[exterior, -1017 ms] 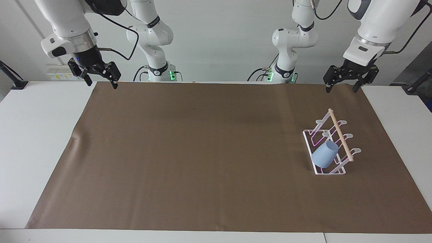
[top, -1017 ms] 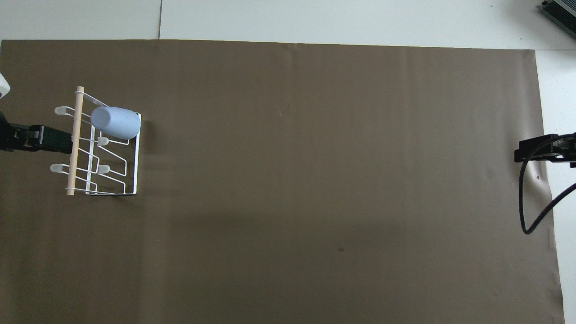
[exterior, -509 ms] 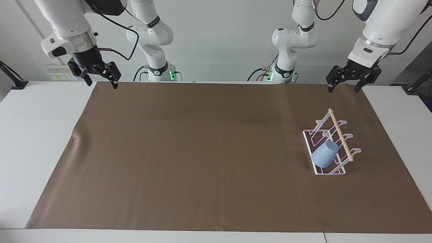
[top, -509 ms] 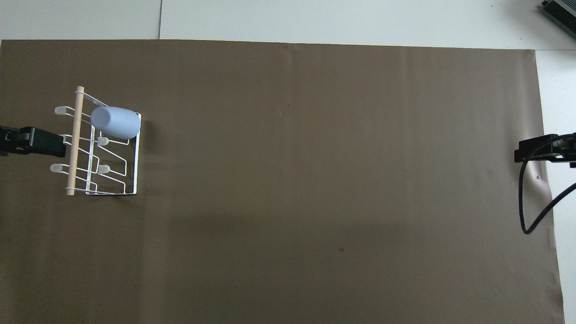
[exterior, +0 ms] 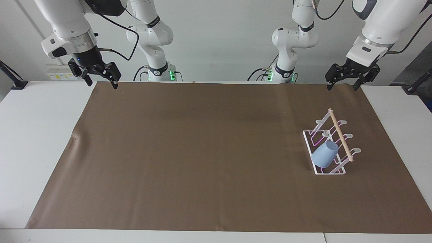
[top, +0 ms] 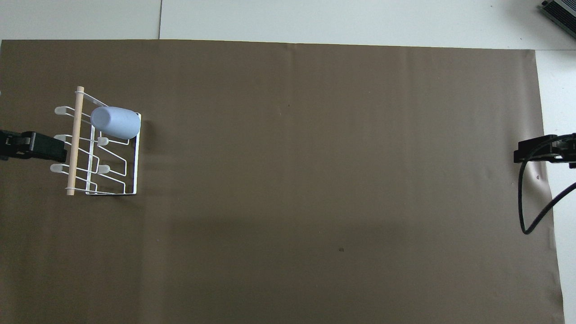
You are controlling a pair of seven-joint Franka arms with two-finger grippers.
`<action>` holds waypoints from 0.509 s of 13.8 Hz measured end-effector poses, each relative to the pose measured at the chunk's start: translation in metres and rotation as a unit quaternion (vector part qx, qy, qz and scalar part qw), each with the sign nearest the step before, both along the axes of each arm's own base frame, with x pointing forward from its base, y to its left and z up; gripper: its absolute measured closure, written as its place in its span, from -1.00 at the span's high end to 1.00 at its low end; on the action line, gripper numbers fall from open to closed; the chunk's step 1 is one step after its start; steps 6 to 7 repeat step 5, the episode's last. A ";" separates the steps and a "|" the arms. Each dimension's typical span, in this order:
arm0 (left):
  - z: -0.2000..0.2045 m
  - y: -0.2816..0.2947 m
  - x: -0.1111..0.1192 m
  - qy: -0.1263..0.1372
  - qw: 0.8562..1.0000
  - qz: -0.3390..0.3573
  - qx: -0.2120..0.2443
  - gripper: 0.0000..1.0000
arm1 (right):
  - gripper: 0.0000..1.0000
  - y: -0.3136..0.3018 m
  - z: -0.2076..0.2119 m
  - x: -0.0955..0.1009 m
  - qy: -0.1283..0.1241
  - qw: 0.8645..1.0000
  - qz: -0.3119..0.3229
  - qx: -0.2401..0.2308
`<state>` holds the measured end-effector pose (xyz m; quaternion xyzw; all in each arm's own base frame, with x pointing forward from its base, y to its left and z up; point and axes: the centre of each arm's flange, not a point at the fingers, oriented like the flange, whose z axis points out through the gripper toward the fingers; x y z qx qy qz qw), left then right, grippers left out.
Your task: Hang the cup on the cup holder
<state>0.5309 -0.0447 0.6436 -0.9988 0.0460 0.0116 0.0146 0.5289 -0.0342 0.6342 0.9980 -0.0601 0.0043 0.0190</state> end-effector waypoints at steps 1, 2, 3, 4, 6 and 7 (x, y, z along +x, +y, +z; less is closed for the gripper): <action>0.000 0.000 -0.001 0.001 1.000 0.000 0.000 1.00 | 1.00 0.000 -0.001 0.000 0.001 1.000 0.000 0.000; 0.001 0.000 -0.001 0.001 1.000 -0.001 0.000 1.00 | 1.00 0.000 -0.002 0.000 0.002 1.000 0.000 0.000; 0.001 0.000 -0.001 0.001 1.000 -0.003 0.000 1.00 | 1.00 0.000 -0.003 0.000 0.003 1.000 0.000 0.000; 0.001 0.000 -0.001 0.001 1.000 -0.005 0.000 1.00 | 1.00 0.000 -0.003 0.000 0.004 1.000 -0.001 0.000; 0.001 0.000 -0.001 0.001 1.000 -0.006 0.000 1.00 | 1.00 0.000 -0.004 0.000 0.004 1.000 -0.001 0.000; 0.001 0.000 -0.001 0.001 1.000 -0.006 0.000 1.00 | 1.00 0.000 -0.004 0.000 0.004 1.000 -0.001 0.000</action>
